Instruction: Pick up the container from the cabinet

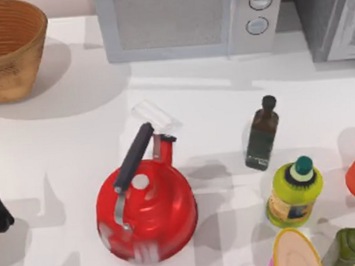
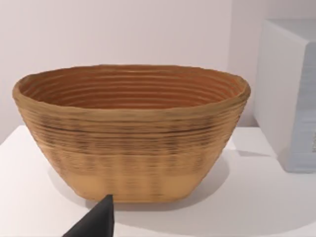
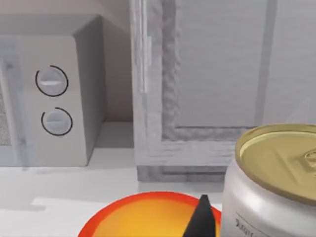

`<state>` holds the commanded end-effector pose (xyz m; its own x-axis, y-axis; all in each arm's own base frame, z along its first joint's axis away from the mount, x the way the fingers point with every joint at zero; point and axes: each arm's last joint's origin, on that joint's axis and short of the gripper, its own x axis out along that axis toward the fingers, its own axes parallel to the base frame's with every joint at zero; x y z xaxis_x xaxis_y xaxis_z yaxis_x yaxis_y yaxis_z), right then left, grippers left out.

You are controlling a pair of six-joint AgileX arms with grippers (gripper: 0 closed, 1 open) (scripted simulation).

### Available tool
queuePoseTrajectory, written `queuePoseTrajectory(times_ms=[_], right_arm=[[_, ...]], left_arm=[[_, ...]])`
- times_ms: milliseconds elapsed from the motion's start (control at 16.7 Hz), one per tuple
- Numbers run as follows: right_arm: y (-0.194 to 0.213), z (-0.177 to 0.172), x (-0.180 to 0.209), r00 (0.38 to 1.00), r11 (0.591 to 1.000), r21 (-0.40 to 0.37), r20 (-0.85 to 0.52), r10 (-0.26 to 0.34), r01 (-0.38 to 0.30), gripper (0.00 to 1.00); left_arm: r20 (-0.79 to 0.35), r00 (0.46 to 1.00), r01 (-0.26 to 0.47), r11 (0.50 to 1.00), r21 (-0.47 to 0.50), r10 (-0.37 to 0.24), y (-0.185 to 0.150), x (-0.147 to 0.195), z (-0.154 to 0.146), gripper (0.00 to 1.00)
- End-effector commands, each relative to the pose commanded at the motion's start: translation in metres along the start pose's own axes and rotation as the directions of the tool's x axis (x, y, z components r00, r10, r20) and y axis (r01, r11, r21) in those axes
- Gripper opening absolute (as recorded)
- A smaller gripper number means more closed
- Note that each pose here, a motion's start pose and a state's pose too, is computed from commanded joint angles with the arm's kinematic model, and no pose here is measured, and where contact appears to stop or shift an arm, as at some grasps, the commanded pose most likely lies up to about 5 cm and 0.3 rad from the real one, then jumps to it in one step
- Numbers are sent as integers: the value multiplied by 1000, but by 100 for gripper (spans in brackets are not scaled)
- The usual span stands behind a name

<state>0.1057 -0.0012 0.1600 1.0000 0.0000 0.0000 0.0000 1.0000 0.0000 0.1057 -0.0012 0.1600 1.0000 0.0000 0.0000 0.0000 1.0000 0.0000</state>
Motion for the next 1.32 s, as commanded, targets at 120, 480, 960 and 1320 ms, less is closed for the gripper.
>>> queuePoseTrajectory(times_ms=[120,480,960,1320], right_arm=[[0,-1,0,1000,1000,2,-9,3,-3,0],[-4,17,8,998,998,-7,18,63,-63,0],[-46,52,67,961,959,-59,8,277,-276,0],[-123,25,113,887,885,-73,-13,461,-460,0]], left_arm=[[0,1000,0,1000,0,0,0,0,0,100],[0,1000,0,1000,0,0,0,0,0,100],[0,1000,0,1000,0,0,0,0,0,100],[0,1000,0,1000,0,0,0,0,0,100]])
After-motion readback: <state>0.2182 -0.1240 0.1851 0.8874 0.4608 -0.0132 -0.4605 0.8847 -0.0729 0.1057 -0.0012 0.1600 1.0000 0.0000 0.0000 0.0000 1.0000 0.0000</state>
